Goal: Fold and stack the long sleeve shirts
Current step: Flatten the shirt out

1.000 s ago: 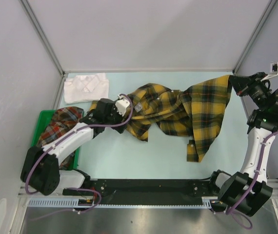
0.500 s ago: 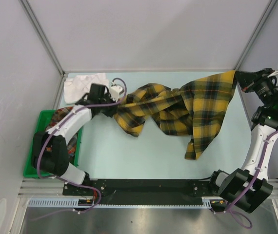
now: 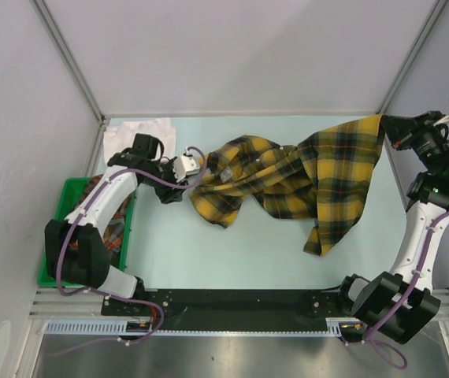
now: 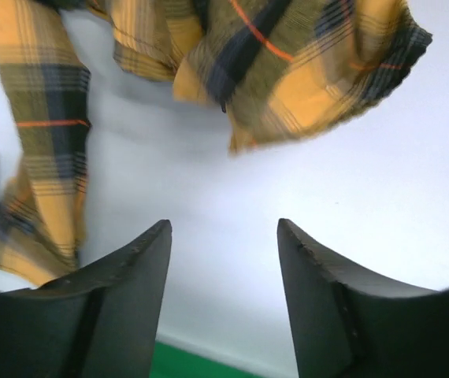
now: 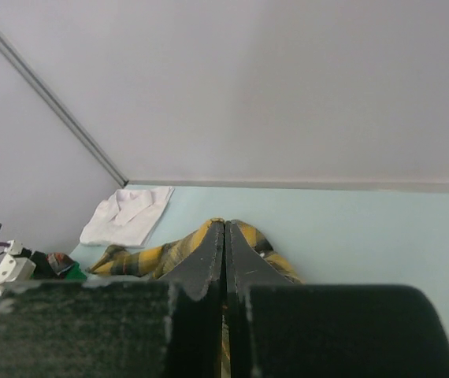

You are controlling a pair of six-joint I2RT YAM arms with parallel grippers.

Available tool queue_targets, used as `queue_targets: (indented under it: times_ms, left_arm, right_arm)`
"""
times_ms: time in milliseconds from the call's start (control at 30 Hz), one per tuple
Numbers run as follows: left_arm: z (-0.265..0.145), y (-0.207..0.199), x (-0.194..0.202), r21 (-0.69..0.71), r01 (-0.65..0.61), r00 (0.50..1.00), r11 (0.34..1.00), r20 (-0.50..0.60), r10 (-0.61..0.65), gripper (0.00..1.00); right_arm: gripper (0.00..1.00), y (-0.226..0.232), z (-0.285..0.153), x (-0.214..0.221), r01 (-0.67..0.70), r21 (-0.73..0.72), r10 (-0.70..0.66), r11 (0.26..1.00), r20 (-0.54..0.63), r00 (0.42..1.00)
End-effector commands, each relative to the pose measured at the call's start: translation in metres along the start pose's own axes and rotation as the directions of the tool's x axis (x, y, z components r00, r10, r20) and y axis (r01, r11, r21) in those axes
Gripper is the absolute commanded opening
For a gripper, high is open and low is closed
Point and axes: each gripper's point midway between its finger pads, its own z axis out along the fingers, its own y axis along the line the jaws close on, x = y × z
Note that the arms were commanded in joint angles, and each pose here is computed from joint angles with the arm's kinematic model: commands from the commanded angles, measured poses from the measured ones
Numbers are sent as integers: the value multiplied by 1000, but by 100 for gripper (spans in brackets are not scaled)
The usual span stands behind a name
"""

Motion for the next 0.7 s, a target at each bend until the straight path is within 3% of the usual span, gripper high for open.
queue_targets:
  times_ms: [0,33,167,200,267,367,500,667]
  left_arm:
    - [-9,-5,-25,-85,68,977,994,209,-48,64]
    - [-25,0,-42,-164,77,957,983,290,-27,70]
    - [-27,-22,-45,-164,184,914,969,390,-107,99]
    - [-26,-28,-44,-144,236,901,961,402,-161,99]
    - [-17,-37,-38,-185,215,912,959,389,-130,100]
    - [-4,-49,-40,-247,48,922,968,385,52,99]
    - [12,-68,-51,-265,-215,884,940,356,302,97]
    - [37,-66,-65,-343,-344,850,874,280,445,89]
  right_arm:
    - [0,24,-1,10,51,-50,-52,997,-15,999]
    - [0,26,-2,14,55,-53,-56,997,-24,998]
    - [0,32,3,18,51,-65,-53,997,-28,998]
    - [0,33,4,18,50,-67,-52,997,-28,998]
    - [0,32,7,19,44,-66,-46,997,-28,999]
    - [0,30,9,17,48,-59,-50,997,-22,999]
    - [0,31,12,5,69,-54,-69,996,3,998]
    - [0,38,16,-15,60,-62,-57,996,48,997]
